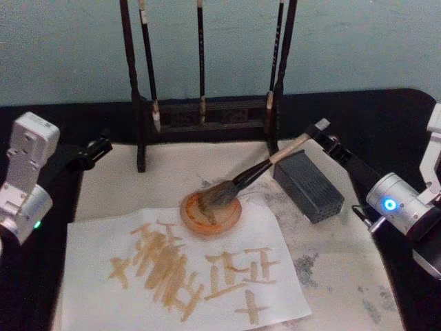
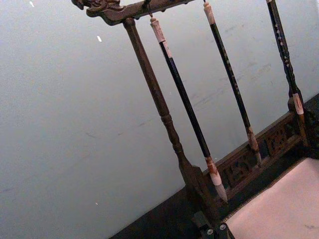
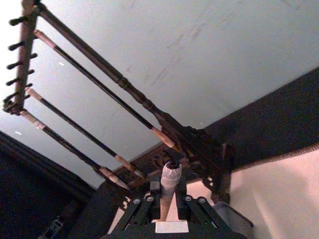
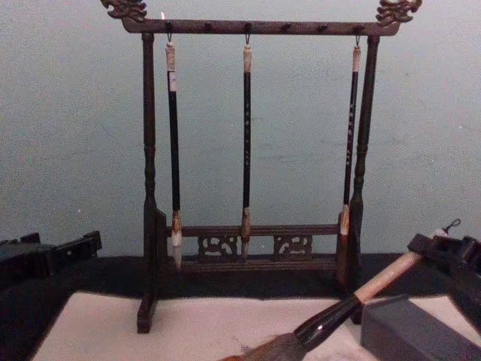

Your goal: Pick up the brush from the inkstone, write on the paper, then place the brush back to its original position.

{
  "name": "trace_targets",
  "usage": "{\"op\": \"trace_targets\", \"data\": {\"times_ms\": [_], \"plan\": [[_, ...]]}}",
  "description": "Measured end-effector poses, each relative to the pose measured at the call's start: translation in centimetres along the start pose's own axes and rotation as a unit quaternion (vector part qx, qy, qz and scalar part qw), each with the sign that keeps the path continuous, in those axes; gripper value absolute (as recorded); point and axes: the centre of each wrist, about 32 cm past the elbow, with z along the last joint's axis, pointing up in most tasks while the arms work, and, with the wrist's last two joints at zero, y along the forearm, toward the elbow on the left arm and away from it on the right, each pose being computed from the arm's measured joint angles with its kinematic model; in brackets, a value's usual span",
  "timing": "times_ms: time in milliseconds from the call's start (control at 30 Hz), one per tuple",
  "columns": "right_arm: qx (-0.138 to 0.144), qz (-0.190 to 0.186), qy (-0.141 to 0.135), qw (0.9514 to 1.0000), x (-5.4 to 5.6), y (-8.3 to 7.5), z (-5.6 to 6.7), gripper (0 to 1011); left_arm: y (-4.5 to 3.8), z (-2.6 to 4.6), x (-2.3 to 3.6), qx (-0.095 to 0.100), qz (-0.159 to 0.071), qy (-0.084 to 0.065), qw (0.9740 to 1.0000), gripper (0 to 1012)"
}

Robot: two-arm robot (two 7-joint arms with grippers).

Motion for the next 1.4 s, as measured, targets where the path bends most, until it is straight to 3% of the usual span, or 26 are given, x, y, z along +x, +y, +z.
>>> {"op": "trace_targets", "data": {"times_ms": [533,1400], "plan": [[-0.002,-0.043,0.014,0.9990,0.5,-0.2,-0.1,179,0.00,0.00,0.00,0.000,0.000,0.000,1.0000,1002],[-0.003,-0.072,0.021,0.9972,1.0,-0.3,-0.7,180,0.00,0.00,0.00,0.000,0.000,0.000,1.0000,1002]]}}
